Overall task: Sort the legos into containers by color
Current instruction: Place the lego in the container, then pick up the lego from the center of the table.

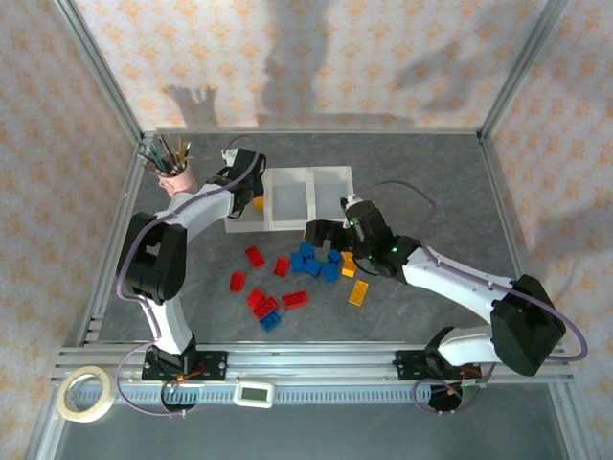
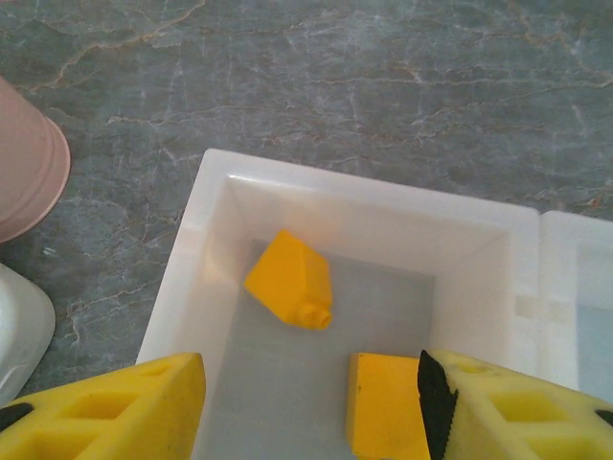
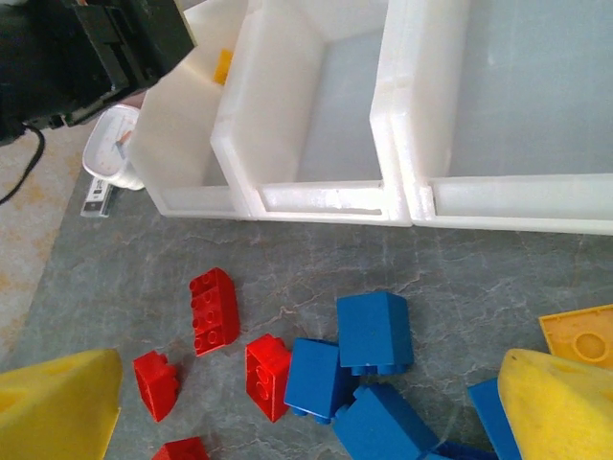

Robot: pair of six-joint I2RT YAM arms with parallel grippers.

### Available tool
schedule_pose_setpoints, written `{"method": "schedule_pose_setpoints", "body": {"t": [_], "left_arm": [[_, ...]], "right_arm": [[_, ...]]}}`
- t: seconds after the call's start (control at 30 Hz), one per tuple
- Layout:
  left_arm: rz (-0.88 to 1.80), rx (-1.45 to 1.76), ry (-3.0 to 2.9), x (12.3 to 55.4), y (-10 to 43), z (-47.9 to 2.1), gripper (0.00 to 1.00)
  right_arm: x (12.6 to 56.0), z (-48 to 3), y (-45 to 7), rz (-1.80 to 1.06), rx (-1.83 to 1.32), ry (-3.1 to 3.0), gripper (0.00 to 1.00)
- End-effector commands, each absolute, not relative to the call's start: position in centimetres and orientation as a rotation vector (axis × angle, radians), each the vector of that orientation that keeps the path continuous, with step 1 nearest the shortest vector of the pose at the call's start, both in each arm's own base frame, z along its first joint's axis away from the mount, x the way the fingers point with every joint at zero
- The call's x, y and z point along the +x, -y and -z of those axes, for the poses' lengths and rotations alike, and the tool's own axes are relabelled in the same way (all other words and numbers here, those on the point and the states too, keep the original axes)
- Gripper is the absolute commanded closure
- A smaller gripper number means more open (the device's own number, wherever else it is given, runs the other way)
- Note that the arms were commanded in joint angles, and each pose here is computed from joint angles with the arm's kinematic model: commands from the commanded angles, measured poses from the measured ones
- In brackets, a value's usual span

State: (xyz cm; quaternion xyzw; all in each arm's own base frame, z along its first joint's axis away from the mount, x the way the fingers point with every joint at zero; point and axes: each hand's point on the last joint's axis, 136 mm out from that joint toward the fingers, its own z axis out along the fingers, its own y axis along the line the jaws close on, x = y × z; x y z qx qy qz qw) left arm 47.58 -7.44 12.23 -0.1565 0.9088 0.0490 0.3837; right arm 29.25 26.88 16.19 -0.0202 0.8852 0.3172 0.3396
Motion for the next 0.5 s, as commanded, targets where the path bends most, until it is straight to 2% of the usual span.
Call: {"method": "schedule_pose_setpoints", "body": {"t": [0.0, 0.2, 0.47], "left_arm": [[-0.026, -0.384, -2.290, 47.4, 8.2, -15.3, 0.36], [0.147, -0.288, -2.279, 44.1, 12.0, -17.7, 0.35], [0.330, -0.149, -2.306, 37.0, 18.2, -18.3, 0.35]], "right_arm": [[29.4, -17.6, -25.8, -0.763, -0.041, -2.275, 0.00], [28.4, -16.8, -23.1, -0.695, 0.020, -2.307, 0.00], [26.4, -15.6, -18.6, -0.642, 0.171, -2.345, 0.00]]}}
